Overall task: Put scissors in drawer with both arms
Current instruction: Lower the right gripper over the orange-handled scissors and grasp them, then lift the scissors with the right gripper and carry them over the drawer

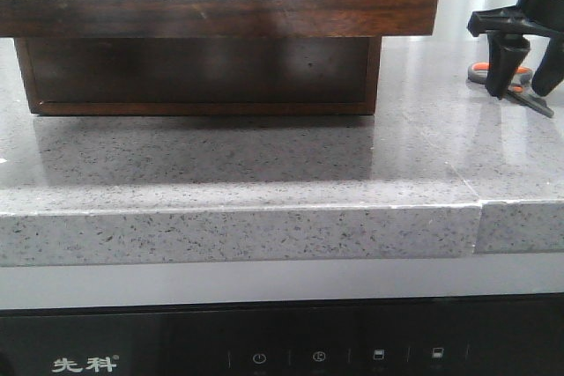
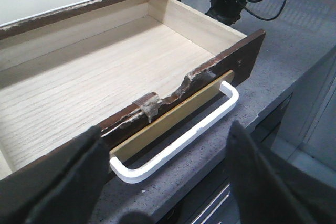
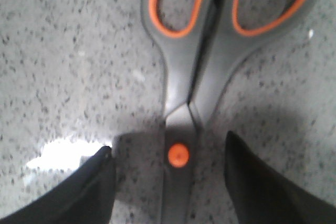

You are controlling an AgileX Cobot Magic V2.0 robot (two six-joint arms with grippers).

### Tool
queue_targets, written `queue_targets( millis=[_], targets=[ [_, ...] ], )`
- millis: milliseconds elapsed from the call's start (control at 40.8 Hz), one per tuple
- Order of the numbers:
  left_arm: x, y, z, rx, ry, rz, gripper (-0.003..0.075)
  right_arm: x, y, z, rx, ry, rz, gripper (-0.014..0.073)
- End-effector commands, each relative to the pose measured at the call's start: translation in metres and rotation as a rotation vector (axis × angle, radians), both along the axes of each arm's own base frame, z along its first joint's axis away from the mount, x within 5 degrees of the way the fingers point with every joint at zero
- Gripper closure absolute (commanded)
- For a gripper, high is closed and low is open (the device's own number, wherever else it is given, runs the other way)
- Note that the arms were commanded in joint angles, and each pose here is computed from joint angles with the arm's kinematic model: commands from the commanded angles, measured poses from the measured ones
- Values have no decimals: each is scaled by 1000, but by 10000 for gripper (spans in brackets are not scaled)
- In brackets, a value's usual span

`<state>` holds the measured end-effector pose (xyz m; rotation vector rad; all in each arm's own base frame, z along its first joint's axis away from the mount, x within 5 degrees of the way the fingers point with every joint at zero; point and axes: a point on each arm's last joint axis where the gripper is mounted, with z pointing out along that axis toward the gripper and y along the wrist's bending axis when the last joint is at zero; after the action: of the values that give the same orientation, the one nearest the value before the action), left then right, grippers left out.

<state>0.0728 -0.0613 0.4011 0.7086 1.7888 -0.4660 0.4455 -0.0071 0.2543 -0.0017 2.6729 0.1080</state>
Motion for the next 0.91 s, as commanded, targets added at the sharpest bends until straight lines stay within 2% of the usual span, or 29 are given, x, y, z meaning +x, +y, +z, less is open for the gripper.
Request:
queue_targets(
  millis=[0, 220, 441, 514, 735, 882],
  targets=[
    [0, 0, 17, -75, -76, 9, 259, 1, -3, 34, -2, -107, -1, 130],
    [0, 0, 17, -75, -76, 9, 260, 5, -3, 29, -4, -61, 6, 143],
    [0, 0, 17, -75, -76, 9, 260, 4, -3, 30, -8, -50, 8, 425],
    [0, 0, 17, -75, -76, 9, 260, 4, -3, 30, -8, -49, 8, 477],
    [0, 0, 17, -75, -76, 9, 260, 1, -3, 35, -8, -46, 10, 497],
    [0, 0, 17, -75, -76, 9, 259, -9, -2, 58, -10, -97, 10, 497]
  ],
)
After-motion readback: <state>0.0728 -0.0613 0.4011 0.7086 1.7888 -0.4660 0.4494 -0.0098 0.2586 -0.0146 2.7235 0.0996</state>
